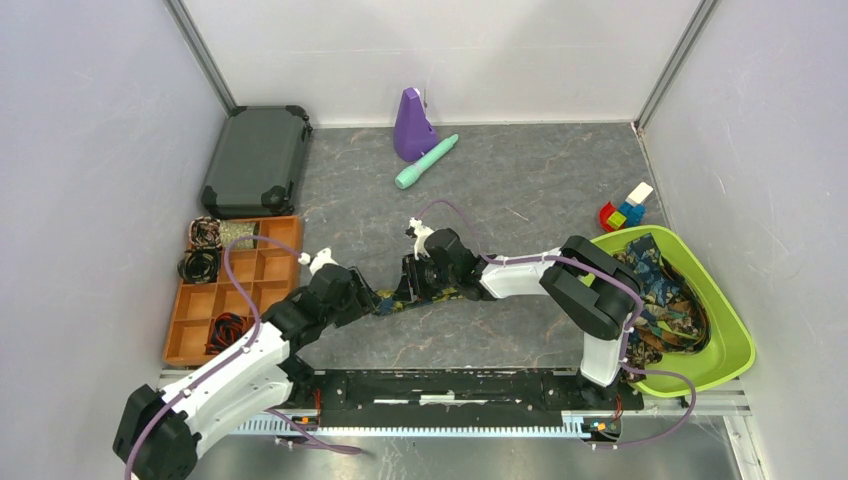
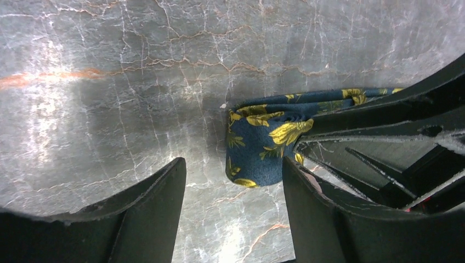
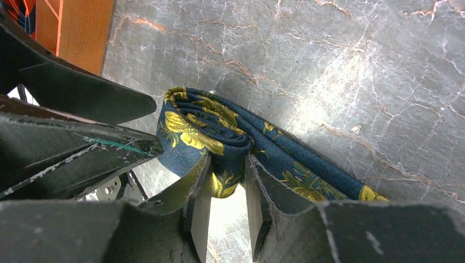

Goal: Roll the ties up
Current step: Roll the tie at the center of the board.

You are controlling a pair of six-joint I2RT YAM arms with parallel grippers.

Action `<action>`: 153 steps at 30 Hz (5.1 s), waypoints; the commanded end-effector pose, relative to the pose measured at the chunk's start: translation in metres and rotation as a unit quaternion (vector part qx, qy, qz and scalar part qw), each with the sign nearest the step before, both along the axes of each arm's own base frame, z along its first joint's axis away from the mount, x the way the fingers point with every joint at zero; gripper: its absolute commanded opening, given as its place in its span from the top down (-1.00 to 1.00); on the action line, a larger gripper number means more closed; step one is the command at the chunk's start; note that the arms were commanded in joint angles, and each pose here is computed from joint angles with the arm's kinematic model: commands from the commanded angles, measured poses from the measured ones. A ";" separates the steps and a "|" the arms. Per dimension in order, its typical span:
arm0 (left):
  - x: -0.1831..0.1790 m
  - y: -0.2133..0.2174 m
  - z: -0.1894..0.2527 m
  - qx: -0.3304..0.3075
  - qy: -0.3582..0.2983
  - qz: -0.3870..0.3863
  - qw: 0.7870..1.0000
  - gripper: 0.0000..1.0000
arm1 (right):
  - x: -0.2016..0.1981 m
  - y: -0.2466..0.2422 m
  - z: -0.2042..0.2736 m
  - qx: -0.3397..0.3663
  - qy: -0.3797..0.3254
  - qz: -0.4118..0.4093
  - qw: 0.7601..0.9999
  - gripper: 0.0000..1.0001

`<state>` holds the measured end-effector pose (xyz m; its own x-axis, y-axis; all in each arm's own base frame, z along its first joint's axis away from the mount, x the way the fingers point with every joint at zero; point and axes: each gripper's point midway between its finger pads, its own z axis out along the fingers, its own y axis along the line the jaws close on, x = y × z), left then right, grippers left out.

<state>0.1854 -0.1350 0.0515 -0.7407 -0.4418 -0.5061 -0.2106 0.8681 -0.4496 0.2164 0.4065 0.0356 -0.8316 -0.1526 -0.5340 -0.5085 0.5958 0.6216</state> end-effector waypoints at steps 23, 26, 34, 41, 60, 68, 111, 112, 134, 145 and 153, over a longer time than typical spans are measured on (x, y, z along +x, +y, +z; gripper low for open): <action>0.011 -0.026 0.000 -0.165 -0.004 0.023 0.986 -0.38 | -0.004 -0.031 -0.052 -0.061 0.024 -0.013 0.998 0.46; 0.013 -0.024 0.000 -0.169 -0.010 0.030 0.985 -0.40 | -0.005 -0.033 -0.054 -0.062 0.025 -0.013 0.998 0.46; 0.018 -0.024 0.000 -0.181 -0.019 0.047 0.982 -0.38 | -0.005 -0.039 -0.058 -0.066 0.027 -0.013 0.997 0.47; 0.019 -0.024 -0.008 -0.179 -0.013 0.050 0.982 -0.36 | -0.006 -0.040 -0.060 -0.067 0.029 -0.012 0.997 0.48; 0.020 -0.035 -0.021 -0.190 -0.007 0.022 0.981 -0.09 | -0.006 -0.039 -0.063 -0.060 0.035 -0.013 0.997 0.48; 0.021 -0.033 -0.019 -0.164 -0.003 0.010 0.986 0.28 | -0.004 -0.037 -0.059 -0.056 0.033 -0.013 0.998 0.45; 0.021 0.013 -0.010 0.057 0.028 -0.021 0.998 0.34 | 0.006 0.045 0.004 0.008 -0.006 0.040 0.999 0.49; 0.021 0.014 -0.011 0.060 0.029 -0.021 0.998 0.34 | 0.005 0.048 0.003 0.012 -0.004 0.042 0.999 0.49; 0.025 0.025 -0.002 0.152 0.037 -0.037 0.987 0.35 | 0.015 -0.004 0.019 -0.018 -0.050 0.027 0.998 0.48; 0.026 0.018 0.004 0.194 0.032 -0.051 0.979 0.35 | -0.001 -0.025 -0.027 -0.048 -0.017 0.019 0.999 0.50; 0.031 0.013 0.012 0.239 0.021 -0.058 0.969 0.36 | -0.012 -0.039 -0.031 -0.052 -0.002 0.002 0.999 0.52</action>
